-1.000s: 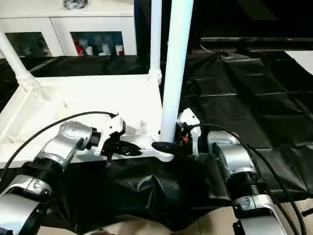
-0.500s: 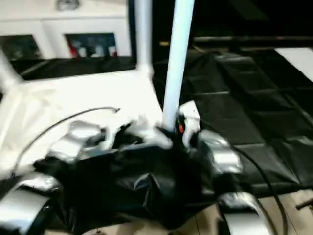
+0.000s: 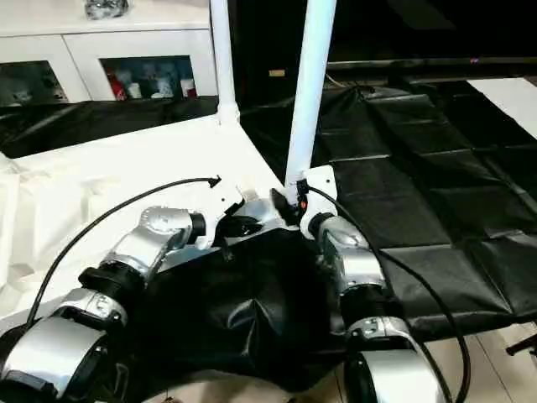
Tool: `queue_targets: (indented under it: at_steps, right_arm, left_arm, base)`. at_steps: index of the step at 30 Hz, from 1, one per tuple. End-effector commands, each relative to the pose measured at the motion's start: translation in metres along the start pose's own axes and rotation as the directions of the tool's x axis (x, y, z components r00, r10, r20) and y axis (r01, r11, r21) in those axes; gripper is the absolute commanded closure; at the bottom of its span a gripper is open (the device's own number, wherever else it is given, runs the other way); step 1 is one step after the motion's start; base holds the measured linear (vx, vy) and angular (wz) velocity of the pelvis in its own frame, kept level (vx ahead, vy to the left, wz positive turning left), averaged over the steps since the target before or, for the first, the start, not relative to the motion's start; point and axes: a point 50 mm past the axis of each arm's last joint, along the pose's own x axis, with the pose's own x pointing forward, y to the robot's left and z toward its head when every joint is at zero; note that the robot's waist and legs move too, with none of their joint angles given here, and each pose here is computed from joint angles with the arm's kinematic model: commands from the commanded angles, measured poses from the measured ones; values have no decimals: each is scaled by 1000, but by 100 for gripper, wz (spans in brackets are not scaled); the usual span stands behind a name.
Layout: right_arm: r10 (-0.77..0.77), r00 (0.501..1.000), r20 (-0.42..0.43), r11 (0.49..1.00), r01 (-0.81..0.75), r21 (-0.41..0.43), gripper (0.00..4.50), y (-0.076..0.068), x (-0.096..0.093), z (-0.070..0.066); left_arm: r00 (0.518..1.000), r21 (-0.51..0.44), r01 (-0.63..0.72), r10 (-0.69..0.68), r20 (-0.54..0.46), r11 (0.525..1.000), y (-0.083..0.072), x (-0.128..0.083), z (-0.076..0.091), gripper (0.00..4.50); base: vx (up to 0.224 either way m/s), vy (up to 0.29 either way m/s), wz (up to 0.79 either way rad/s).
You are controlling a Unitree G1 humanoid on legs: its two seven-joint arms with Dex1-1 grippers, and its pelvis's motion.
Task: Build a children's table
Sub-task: Rotate leg to tighten
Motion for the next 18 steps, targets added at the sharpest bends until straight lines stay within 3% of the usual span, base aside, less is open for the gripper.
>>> queue_targets:
  at_steps: [1,3,18]
  right_arm:
    - [265,962,-63,964,-266,-15,94,43,12,-13]
    - [341,937,-76,938,-344,-39,94,40,5,-12]
    - [341,937,-76,938,-344,-39,94,40,5,-12]
  left_arm:
    - [983,98,88,-103,152,991,-13,11,33,450]
    - [980,102,109,-124,153,989,-12,5,30,450]
    - [980,102,109,-124,153,989,-12,5,30,450]
  base:
    - [0,0,0]
    - [0,0,0]
    - [0,0,0]
